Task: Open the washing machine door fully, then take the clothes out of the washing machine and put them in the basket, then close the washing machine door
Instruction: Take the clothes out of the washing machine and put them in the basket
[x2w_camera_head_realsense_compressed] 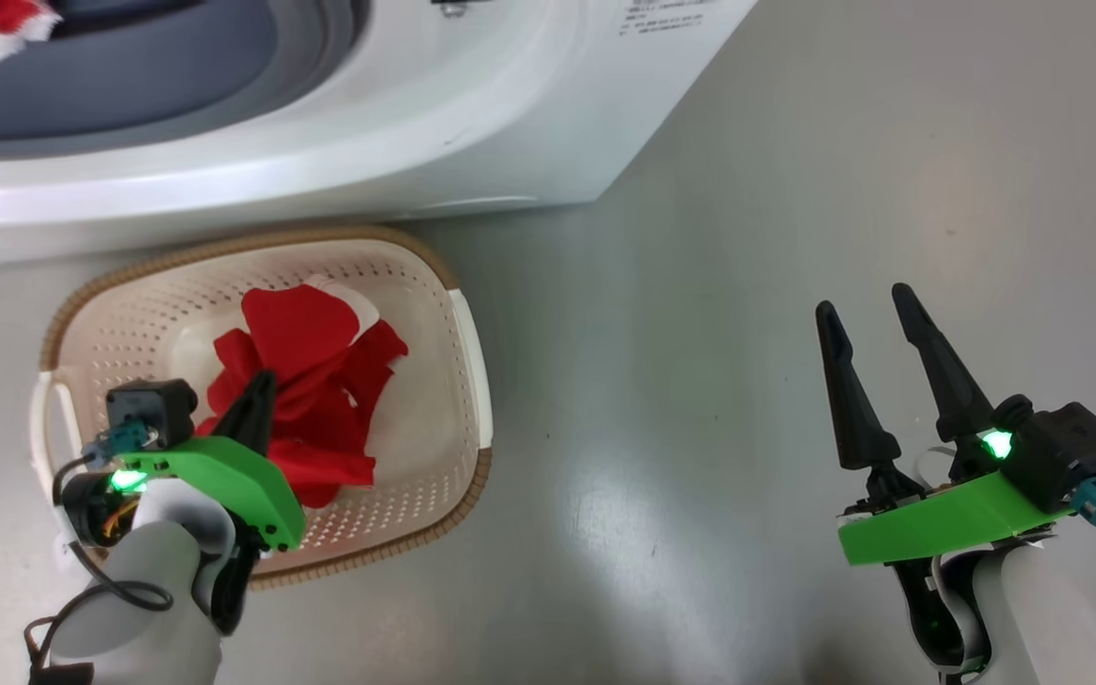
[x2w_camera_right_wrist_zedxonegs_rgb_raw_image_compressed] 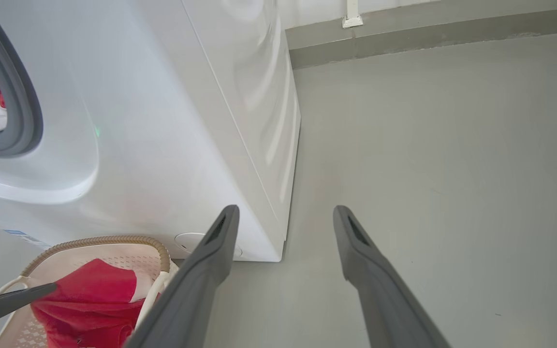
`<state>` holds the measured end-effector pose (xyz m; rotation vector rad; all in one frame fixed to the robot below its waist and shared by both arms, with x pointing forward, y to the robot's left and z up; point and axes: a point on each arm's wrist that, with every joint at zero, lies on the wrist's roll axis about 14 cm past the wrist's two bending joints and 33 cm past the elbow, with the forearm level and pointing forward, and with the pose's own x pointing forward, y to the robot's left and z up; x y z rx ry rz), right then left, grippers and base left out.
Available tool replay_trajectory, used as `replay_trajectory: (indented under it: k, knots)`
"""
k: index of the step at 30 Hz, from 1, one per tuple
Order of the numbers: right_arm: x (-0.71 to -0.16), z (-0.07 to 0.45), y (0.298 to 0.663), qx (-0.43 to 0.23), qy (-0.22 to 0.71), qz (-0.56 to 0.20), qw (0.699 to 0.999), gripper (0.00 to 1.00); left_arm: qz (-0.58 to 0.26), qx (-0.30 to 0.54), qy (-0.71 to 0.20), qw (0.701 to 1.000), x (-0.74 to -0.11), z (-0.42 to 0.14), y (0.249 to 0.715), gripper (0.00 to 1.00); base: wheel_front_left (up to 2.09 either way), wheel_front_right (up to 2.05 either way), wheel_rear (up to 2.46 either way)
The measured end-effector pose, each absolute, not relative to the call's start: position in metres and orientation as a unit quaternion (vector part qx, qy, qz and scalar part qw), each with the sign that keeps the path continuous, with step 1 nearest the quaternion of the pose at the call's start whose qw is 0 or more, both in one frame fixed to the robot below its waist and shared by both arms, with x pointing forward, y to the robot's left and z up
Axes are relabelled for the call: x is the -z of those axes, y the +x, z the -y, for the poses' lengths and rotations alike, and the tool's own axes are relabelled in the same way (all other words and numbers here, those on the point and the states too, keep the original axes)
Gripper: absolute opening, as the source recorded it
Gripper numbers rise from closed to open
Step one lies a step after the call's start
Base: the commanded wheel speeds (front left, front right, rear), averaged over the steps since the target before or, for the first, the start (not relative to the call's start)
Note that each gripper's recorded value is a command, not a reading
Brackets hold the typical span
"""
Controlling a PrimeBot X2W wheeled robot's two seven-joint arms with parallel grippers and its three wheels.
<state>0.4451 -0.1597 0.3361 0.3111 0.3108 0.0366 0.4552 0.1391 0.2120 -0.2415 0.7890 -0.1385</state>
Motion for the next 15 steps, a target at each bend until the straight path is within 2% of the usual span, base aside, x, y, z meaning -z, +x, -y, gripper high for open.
replay_trajectory:
  k: [1,2,15]
  knots:
    - [-0.338,0.159,0.445,-0.019,0.155,-0.153,0.976,1.0,-0.379,0.066,-0.119,0.915,-0.216,-0.139,0.456,0.97,0.0,0.0,0.0]
    - [-0.34,0.159,0.445,-0.02,0.155,-0.151,0.976,1.0,-0.374,0.064,-0.121,0.917,-0.219,-0.14,0.457,1.0,0.0,0.0,0.0]
    - [-0.379,0.155,0.435,-0.03,0.154,-0.116,0.981,1.0,-0.326,0.035,-0.131,0.936,-0.266,-0.16,0.441,1.0,0.0,0.0,0.0]
